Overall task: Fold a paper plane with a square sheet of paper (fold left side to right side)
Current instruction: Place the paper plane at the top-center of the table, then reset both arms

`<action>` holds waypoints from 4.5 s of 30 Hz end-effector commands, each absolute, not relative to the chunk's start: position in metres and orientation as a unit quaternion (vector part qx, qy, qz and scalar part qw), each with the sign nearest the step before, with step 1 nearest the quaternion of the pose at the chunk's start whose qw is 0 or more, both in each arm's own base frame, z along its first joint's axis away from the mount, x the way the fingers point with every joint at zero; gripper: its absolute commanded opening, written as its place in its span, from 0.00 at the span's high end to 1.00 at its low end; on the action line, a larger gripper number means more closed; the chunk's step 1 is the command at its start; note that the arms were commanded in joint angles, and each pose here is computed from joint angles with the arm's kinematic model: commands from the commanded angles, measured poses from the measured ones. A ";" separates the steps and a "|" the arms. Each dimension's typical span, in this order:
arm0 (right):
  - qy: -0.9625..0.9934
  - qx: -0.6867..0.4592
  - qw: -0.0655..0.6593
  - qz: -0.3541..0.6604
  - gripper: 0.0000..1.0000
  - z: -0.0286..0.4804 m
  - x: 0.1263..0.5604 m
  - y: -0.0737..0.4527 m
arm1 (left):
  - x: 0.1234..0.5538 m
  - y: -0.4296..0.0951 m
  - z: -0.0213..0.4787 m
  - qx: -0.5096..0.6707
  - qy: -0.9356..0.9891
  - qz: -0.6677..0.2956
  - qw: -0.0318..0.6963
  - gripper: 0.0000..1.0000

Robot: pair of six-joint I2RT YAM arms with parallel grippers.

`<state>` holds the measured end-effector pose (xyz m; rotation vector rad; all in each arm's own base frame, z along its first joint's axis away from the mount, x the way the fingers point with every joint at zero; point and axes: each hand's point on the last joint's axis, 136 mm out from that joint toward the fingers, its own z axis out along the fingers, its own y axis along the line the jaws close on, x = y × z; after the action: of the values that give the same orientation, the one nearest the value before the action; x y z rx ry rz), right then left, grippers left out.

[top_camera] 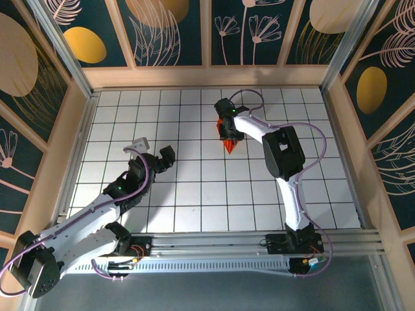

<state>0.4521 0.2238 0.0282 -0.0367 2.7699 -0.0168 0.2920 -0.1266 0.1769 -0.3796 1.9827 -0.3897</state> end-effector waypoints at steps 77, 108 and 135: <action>0.720 0.196 0.666 -0.008 0.01 0.160 0.299 -0.058 | 0.327 -0.073 0.206 -0.195 0.778 -0.100 0.588 0.01; 0.691 0.083 0.717 0.041 0.01 0.144 0.339 -0.025 | 0.339 -0.021 0.199 -0.212 0.780 -0.033 0.588 0.01; 0.739 0.059 0.671 0.021 0.01 0.128 0.376 -0.014 | 0.343 0.042 0.151 -0.168 0.730 0.117 0.652 0.01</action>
<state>0.3751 -0.0127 0.1210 0.1411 1.6857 0.0725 0.3425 0.0396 0.1230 -0.4081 1.8115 0.2729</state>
